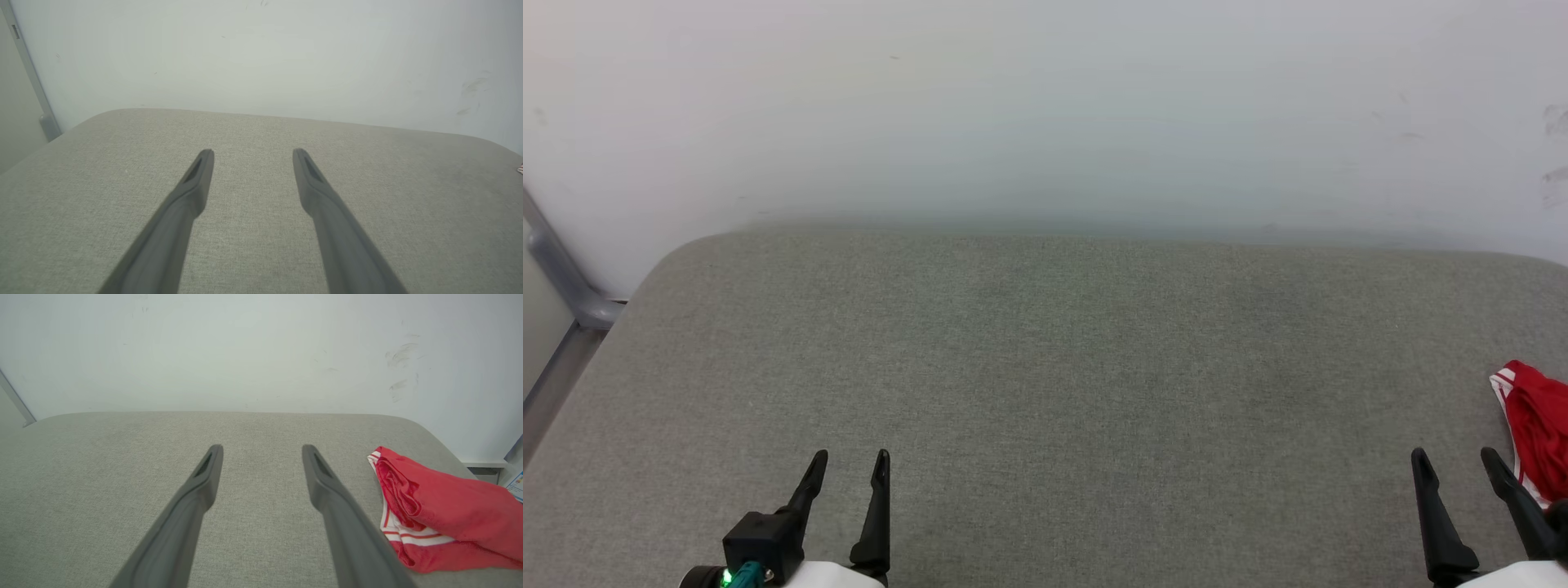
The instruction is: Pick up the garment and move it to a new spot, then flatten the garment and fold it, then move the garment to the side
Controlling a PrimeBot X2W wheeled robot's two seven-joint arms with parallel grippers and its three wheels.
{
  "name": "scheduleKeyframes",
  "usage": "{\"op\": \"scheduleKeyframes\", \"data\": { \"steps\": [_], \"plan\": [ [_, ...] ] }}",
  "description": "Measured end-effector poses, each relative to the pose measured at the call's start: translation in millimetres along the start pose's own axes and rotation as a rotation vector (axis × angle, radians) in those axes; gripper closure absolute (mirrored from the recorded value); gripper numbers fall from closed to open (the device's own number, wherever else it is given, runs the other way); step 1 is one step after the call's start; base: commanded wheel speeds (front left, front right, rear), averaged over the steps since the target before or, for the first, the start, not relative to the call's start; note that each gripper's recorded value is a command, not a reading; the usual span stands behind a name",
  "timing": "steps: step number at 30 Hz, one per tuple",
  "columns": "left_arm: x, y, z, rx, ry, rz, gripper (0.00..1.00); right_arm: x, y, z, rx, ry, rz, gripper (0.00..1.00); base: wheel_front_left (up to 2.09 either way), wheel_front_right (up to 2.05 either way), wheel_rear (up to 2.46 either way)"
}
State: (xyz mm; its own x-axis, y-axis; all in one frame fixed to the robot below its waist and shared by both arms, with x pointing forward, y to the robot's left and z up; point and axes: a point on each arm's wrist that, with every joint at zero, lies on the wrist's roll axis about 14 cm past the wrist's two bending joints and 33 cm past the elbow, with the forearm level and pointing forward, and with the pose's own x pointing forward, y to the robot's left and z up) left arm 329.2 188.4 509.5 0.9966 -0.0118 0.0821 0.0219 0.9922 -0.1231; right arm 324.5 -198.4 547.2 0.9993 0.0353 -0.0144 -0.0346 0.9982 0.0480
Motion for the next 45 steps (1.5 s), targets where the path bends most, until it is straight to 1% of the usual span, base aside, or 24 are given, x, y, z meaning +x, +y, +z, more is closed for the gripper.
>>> {"op": "scheduleKeyframes", "data": {
  "steps": [5, 6, 10, 15, 26, 45],
  "plan": [
    [-0.5, -0.6, -1.0, 0.000, 0.003, -0.004, 0.00, 0.4, 1.0, -0.1, -0.001, 0.001, 0.003, 0.00, 0.00, 0.00, 0.00],
    [-0.9, -1.2, -2.4, -0.002, 0.008, -0.006, 1.00, 0.5, 1.0, -1.5, 0.000, 0.005, 0.003, 1.00, 0.00, 0.00, 0.00],
    [-9.1, -0.6, -21.0, -0.013, 0.069, 0.004, 1.00, -0.8, -0.6, -17.1, 0.013, 0.053, -0.003, 1.00, 0.00, 0.00, 0.00],
    [-8.9, 3.7, -27.1, -0.104, 0.102, 0.037, 1.00, 0.0, -0.7, -26.7, 0.112, 0.076, -0.001, 1.00, 0.00, 0.00, 0.00],
    [-0.9, 12.6, -28.4, -0.296, 0.127, 0.087, 1.00, 9.3, 4.3, -29.3, 0.327, 0.065, 0.019, 1.00, 0.00, 0.00, 0.00],
    [12.5, 18.0, -27.2, -0.587, 0.138, 0.132, 1.00, 24.0, 7.2, -30.6, 0.635, 0.044, 0.033, 1.00, 0.00, 0.00, 0.00]
  ]
}}
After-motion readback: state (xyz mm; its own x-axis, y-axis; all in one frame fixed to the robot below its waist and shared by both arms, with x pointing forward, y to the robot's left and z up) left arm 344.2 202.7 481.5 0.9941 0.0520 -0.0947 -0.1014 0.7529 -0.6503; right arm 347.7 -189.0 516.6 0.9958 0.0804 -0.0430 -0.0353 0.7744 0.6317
